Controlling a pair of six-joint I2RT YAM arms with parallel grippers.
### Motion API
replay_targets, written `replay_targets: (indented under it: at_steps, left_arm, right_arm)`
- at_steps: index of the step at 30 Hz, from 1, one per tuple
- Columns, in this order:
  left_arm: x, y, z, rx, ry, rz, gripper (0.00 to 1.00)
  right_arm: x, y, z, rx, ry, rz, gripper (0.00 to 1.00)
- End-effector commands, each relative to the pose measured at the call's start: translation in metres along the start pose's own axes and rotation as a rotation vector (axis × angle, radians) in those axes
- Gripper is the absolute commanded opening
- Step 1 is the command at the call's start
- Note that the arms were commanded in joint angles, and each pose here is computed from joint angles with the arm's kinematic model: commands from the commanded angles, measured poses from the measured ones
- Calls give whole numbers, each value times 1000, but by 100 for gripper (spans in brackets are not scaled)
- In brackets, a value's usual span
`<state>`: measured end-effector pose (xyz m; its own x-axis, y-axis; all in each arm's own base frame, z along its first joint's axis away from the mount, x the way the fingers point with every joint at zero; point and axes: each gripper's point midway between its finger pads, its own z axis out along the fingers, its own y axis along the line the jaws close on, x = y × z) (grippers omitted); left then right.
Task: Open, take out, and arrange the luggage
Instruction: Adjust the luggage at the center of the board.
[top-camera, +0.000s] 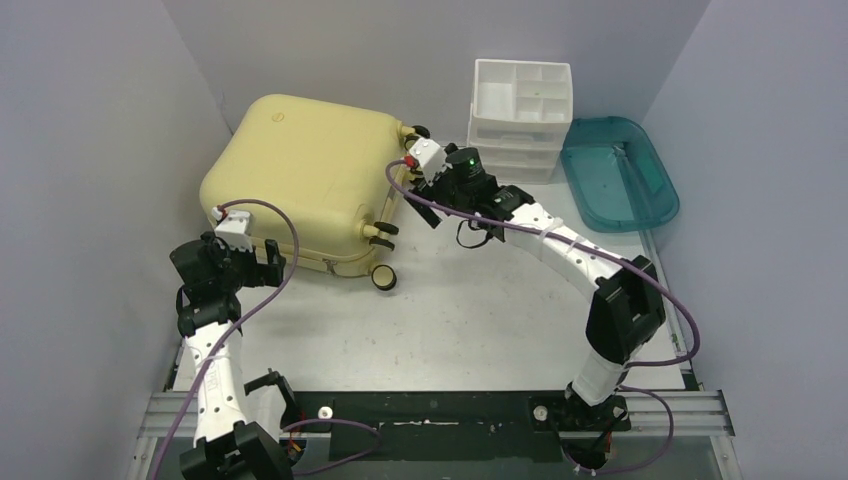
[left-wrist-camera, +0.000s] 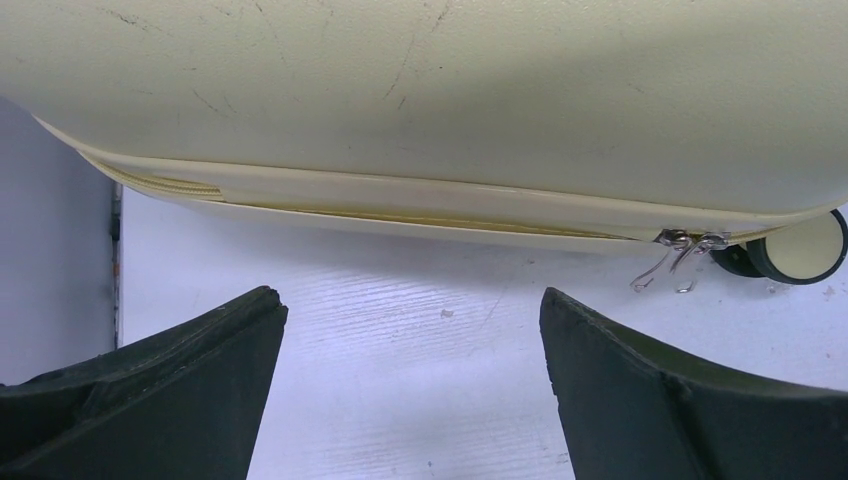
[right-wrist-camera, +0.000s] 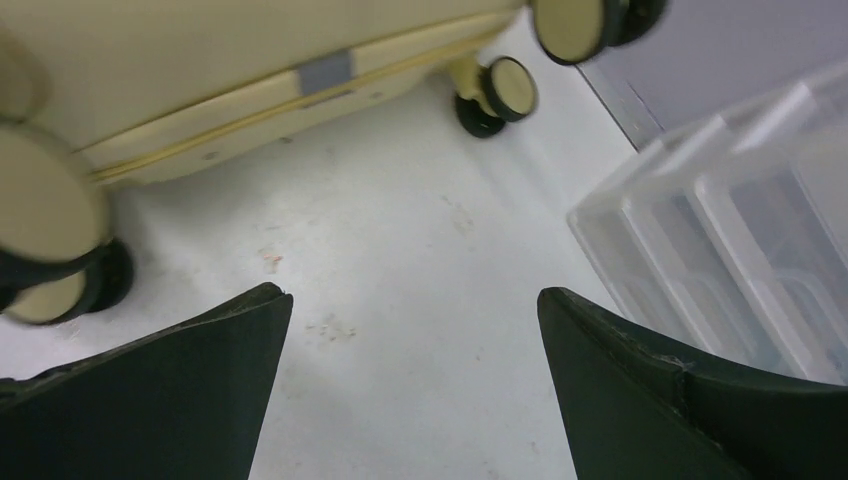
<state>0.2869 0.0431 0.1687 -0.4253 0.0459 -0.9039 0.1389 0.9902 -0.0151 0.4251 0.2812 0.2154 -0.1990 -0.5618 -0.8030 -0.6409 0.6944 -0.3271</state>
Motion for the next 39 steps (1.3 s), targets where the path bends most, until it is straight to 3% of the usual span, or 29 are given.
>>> replay_targets:
  at_steps: [1,7,15,23,31,39]
  left_arm:
    - [-6,4,-3,-6,-36,25,97]
    - [-3,5,-2,-2,-25,21,97]
    - [1,4,-4,10,-19,19,97]
    - [4,11,-11,29,-28,-23,97]
    - [8,13,-10,29,-15,-34,97]
    - [8,13,-10,35,-16,-42,97]
  right_arm:
    - [-39,67,-51,-313,-150,-175,100]
    - [-52,141,-83,-530,-204,-286,100]
    - [-53,158,-37,-470,-146,-195,100]
    - [-51,116,19,-171,-84,17,100]
    - [-45,43,21,-170,-107,265,100]
    - [-51,16,19,-141,-123,249,100]
